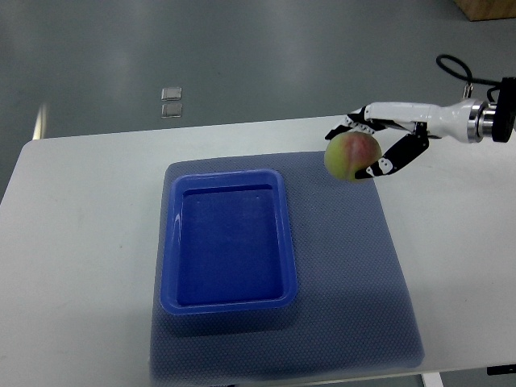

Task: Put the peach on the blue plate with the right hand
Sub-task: 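Carry the held peach over the blue tray and lower it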

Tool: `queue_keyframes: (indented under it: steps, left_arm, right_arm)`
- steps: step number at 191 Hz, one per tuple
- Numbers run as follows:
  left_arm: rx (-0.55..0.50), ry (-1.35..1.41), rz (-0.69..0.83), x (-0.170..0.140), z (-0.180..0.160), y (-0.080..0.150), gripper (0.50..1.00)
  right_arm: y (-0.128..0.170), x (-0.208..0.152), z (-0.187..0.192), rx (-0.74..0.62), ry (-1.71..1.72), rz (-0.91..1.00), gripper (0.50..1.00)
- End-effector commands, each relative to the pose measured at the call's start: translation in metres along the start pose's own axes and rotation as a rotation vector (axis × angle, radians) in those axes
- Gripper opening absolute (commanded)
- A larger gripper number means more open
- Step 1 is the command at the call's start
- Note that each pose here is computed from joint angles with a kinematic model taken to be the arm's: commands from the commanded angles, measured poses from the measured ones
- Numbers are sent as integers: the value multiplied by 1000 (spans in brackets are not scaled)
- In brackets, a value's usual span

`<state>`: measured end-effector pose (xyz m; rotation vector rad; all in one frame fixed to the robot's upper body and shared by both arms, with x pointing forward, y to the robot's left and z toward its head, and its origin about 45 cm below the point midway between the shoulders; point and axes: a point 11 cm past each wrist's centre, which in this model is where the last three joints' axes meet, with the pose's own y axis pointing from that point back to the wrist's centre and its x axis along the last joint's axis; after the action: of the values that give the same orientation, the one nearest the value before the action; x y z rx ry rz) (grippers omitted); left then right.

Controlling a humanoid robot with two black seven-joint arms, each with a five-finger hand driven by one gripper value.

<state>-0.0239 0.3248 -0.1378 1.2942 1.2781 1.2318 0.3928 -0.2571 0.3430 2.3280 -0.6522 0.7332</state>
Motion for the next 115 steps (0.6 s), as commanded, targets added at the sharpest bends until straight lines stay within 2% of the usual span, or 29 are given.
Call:
queue_keyframes:
  steps: [1,8,31,32,67,77,78,88,98,99,115]
  left_arm:
    - [0,0,-2,0,0,0,1000]
    - [0,0,-2,0,0,0,1000]
    - [0,-1,-4,-1,0,0,1000]
    - [0,-1,-7,-2,0,0,1000]
    - [0,-4,-19,-6,0,0,1000]
    - [0,-4,-19,-6,0,0,1000]
    - [0,-5,-30,-10,0,0,1000]
    - [0,-5,-33,-11,0,0,1000]
    - [0,-5,-33,-11,0,0,1000]
    - [-2,-6,-39,-13,1,0,1000]
    - [-2,-7,-43,-15,1,0,1000]
  right_arm:
    - [4,15,-13,18,2,19,500]
    - [0,24,-26,41,9,33,500]
    - [-3,29,-27,42,5,46,500]
    - [-17,30,-36,59,6,37,500]
    - [-76,17,-61,97,-7,-27,500]
    - [-76,17,-61,97,-7,-27,500]
    - [-98,4,-66,95,8,-67,500]
    - [-118,-8,-71,96,24,-99,500]
    - [-118,-8,-71,96,24,-99,500]
    - [-136,-21,-77,102,34,-123,500]
    - [-148,-33,-77,104,31,-138,500]
